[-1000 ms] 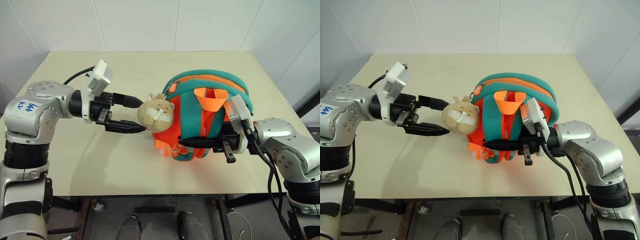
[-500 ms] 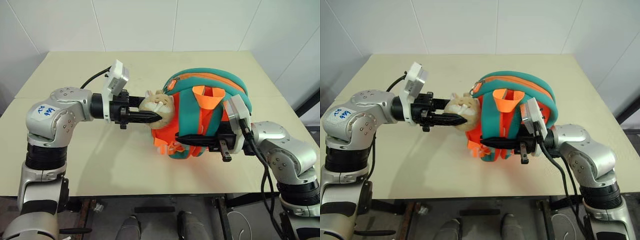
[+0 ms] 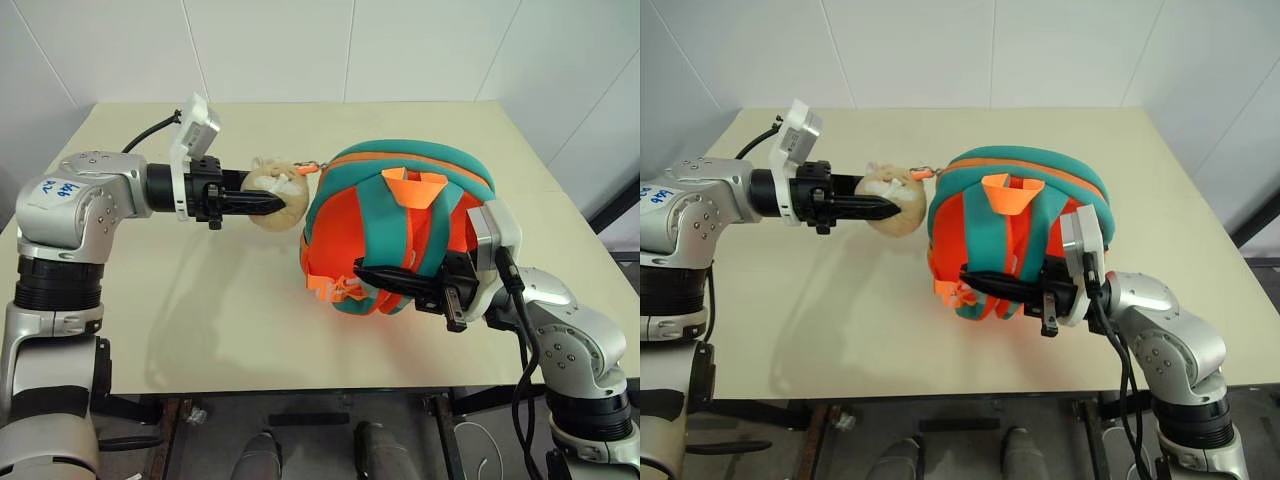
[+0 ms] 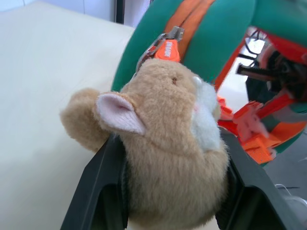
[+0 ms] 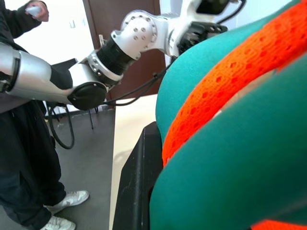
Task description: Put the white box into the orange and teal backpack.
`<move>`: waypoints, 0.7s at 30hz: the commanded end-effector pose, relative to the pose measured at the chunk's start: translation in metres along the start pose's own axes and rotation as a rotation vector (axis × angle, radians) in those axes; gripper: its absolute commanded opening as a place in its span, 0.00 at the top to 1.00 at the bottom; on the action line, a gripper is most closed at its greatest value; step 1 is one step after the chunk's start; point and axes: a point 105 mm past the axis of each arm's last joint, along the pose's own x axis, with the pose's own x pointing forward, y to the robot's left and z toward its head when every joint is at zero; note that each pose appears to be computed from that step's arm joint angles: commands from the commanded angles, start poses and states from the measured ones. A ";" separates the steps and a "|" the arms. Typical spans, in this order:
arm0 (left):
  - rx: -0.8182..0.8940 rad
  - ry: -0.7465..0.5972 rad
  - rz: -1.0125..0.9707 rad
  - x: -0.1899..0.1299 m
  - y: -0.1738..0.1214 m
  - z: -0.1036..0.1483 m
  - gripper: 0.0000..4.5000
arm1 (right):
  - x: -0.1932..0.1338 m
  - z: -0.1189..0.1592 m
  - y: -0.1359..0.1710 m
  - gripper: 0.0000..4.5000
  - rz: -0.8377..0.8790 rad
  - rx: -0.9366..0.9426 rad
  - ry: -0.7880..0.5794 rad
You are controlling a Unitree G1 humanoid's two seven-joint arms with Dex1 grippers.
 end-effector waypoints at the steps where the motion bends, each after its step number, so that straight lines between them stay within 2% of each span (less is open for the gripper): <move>1: 0.014 0.091 0.032 -0.008 0.010 -0.011 0.62 | 0.005 0.013 0.012 1.00 0.037 -0.048 -0.054; 8: 0.003 0.262 0.003 0.001 0.018 -0.050 0.62 | 0.007 0.013 0.013 1.00 0.028 -0.038 -0.058; 17: 0.008 0.533 -0.034 0.014 0.020 -0.112 0.62 | 0.004 0.010 0.007 1.00 -0.005 -0.038 -0.024; 19: 0.007 0.549 -0.043 0.018 0.020 -0.118 0.62 | 0.003 0.010 0.005 1.00 -0.009 -0.039 -0.015; 21: 0.003 0.505 -0.051 0.025 0.019 -0.118 0.62 | 0.002 0.009 0.003 1.00 -0.020 -0.040 0.006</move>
